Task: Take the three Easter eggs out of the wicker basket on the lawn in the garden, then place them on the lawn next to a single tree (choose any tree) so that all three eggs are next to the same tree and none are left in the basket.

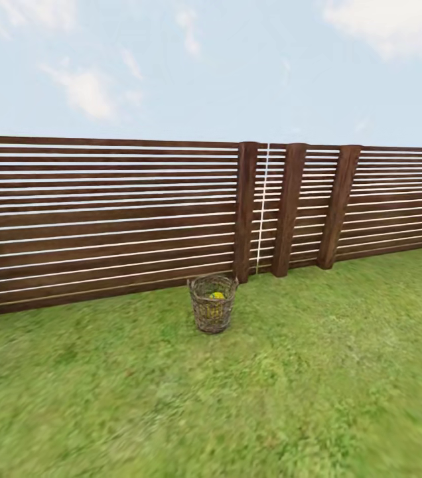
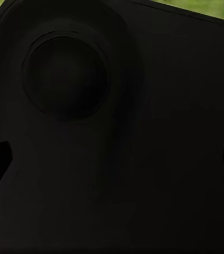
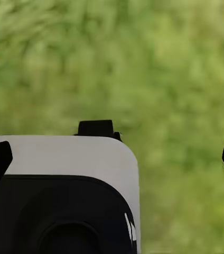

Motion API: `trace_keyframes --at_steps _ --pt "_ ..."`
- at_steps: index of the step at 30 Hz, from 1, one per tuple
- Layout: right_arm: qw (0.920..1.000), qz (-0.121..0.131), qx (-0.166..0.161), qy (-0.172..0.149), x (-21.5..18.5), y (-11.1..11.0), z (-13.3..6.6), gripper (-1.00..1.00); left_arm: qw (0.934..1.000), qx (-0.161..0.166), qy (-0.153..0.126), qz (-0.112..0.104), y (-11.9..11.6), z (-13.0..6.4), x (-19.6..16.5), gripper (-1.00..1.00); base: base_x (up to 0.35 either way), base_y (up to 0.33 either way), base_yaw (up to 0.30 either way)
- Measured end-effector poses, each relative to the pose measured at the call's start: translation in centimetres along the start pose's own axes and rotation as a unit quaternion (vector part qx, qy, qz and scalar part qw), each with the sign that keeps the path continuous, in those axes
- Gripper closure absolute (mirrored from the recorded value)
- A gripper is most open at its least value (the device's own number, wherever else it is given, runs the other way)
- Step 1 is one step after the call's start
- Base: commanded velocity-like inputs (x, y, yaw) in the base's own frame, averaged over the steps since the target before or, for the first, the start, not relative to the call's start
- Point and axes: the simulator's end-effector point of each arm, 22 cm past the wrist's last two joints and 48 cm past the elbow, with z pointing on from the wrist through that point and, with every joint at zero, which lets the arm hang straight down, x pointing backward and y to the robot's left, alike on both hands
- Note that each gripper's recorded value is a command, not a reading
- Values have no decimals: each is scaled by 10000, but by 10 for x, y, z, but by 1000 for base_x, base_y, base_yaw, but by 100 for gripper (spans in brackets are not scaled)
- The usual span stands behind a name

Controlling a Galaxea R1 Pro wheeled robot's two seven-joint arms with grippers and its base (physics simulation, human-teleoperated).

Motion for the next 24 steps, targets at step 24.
trace_keyframes --at_steps 24 --pt "10000 0 3 4 0 0 0 -100 10000 -19 -5 1 1 0 0 -100 298 0 0"
